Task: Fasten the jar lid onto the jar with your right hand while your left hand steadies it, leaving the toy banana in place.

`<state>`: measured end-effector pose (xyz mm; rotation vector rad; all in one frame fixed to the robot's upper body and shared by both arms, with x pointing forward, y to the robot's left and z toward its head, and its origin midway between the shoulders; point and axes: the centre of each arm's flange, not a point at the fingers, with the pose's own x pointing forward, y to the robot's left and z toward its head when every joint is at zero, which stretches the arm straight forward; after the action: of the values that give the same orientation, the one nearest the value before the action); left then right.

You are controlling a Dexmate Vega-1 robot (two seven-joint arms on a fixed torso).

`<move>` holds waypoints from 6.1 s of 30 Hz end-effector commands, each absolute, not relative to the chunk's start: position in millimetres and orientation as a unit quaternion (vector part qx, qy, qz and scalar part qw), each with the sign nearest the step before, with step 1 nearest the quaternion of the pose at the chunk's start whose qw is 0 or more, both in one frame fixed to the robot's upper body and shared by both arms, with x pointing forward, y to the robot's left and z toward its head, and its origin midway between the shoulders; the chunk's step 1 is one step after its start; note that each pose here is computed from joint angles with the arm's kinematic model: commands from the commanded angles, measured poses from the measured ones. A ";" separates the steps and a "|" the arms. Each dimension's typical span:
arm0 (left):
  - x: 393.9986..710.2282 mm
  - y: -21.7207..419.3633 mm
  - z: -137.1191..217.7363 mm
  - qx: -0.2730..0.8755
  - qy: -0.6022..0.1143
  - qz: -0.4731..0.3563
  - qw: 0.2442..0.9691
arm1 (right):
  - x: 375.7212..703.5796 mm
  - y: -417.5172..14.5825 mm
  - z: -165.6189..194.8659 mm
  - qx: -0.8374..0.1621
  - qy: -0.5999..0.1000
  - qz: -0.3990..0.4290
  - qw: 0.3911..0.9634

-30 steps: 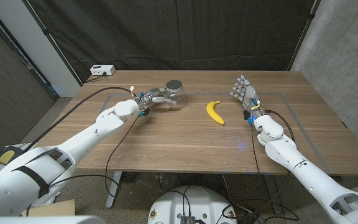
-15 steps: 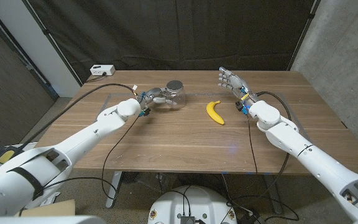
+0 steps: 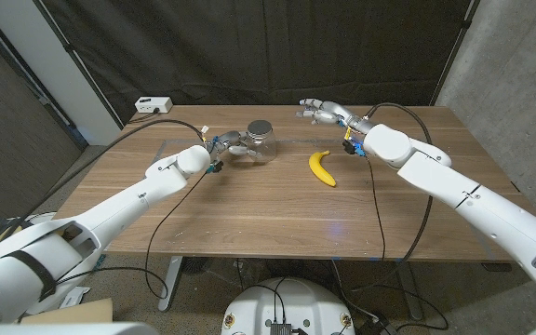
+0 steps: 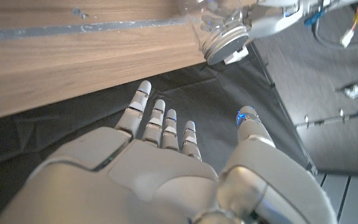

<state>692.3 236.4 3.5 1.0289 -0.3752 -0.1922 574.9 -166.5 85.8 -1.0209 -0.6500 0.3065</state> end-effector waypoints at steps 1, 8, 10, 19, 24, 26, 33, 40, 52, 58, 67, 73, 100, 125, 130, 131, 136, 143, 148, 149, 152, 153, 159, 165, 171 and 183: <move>688.8 233.7 7.0 0.505 -0.175 -0.089 0.841 | 553.0 -123.6 114.1 -0.637 -0.279 0.110 0.710; 687.1 233.1 7.5 0.504 -0.176 -0.088 0.841 | 560.5 -103.6 128.8 -0.671 -0.288 0.116 0.674; 686.6 233.5 7.1 0.503 -0.175 -0.087 0.842 | 563.6 -97.2 132.4 -0.682 -0.285 0.120 0.663; 683.6 233.8 6.4 0.505 -0.173 -0.079 0.842 | 574.6 -69.3 151.0 -0.731 -0.265 0.152 0.610; 683.1 233.1 5.3 0.505 -0.169 -0.078 0.843 | 577.6 -51.0 161.4 -0.760 -0.256 0.163 0.574; 683.3 232.7 4.9 0.505 -0.168 -0.079 0.843 | 577.5 -45.2 164.2 -0.771 -0.254 0.162 0.560; 682.9 231.3 4.0 0.506 -0.167 -0.078 0.843 | 578.2 -26.6 174.0 -0.804 -0.240 0.174 0.515; 681.9 231.9 3.3 0.506 -0.166 -0.077 0.843 | 575.9 -8.6 178.5 -0.834 -0.216 0.190 0.471; 682.1 232.5 1.6 0.505 -0.165 -0.076 0.844 | 578.4 18.2 175.9 -0.866 -0.194 0.209 0.410; 682.4 232.8 1.5 0.503 -0.166 -0.076 0.845 | 582.5 27.1 176.4 -0.874 -0.188 0.215 0.394; 682.1 235.1 0.1 0.501 -0.164 -0.075 0.846 | 599.5 38.8 175.7 -0.882 -0.161 0.227 0.380; 682.0 237.5 -1.2 0.500 -0.162 -0.074 0.847 | 612.9 42.7 177.9 -0.884 -0.143 0.232 0.380; 685.6 241.8 1.6 0.500 -0.161 -0.070 0.848 | 634.3 43.9 168.1 -0.881 -0.123 0.254 0.380; 691.4 247.1 -0.9 0.496 -0.161 -0.072 0.850 | 642.2 45.9 141.6 -0.853 -0.150 0.271 0.419; 693.2 246.8 -1.3 0.495 -0.161 -0.073 0.851 | 647.1 41.0 136.0 -0.830 -0.142 0.268 0.468; 693.6 246.8 -1.3 0.494 -0.161 -0.074 0.851 | 648.1 39.9 135.4 -0.826 -0.142 0.266 0.476; 694.7 246.8 -1.5 0.494 -0.161 -0.072 0.851 | 652.0 33.3 135.4 -0.801 -0.133 0.259 0.523; 694.7 247.3 -1.5 0.496 -0.159 -0.072 0.850 | 658.0 23.1 138.9 -0.773 -0.110 0.251 0.572; 694.3 248.3 -1.1 0.496 -0.159 -0.072 0.850 | 659.6 17.2 141.4 -0.744 -0.082 0.245 0.616; 694.2 248.3 -0.9 0.497 -0.159 -0.072 0.850 | 659.5 15.8 141.7 -0.739 -0.076 0.242 0.625; 694.2 248.2 -0.4 0.498 -0.160 -0.072 0.850 | 659.1 12.4 143.6 -0.722 -0.057 0.235 0.648; 694.4 248.1 -0.2 0.498 -0.160 -0.072 0.850 | 659.0 11.4 144.2 -0.718 -0.048 0.232 0.655; 695.2 247.8 0.6 0.498 -0.160 -0.073 0.849 | 658.1 8.3 144.3 -0.704 0.013 0.216 0.677; 695.5 247.7 2.1 0.498 -0.162 -0.073 0.849 | 658.8 5.2 136.6 -0.676 0.067 0.200 0.707; 696.1 247.7 2.9 0.497 -0.165 -0.072 0.849 | 664.6 0.1 124.2 -0.654 0.104 0.182 0.727; 696.3 248.5 3.3 0.499 -0.165 -0.069 0.848 | 672.3 -11.9 108.6 -0.578 0.133 0.198 0.781</move>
<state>696.8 248.3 1.4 1.0486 -0.3425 -0.1518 668.7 -1.9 122.3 -1.3973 0.2221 0.4226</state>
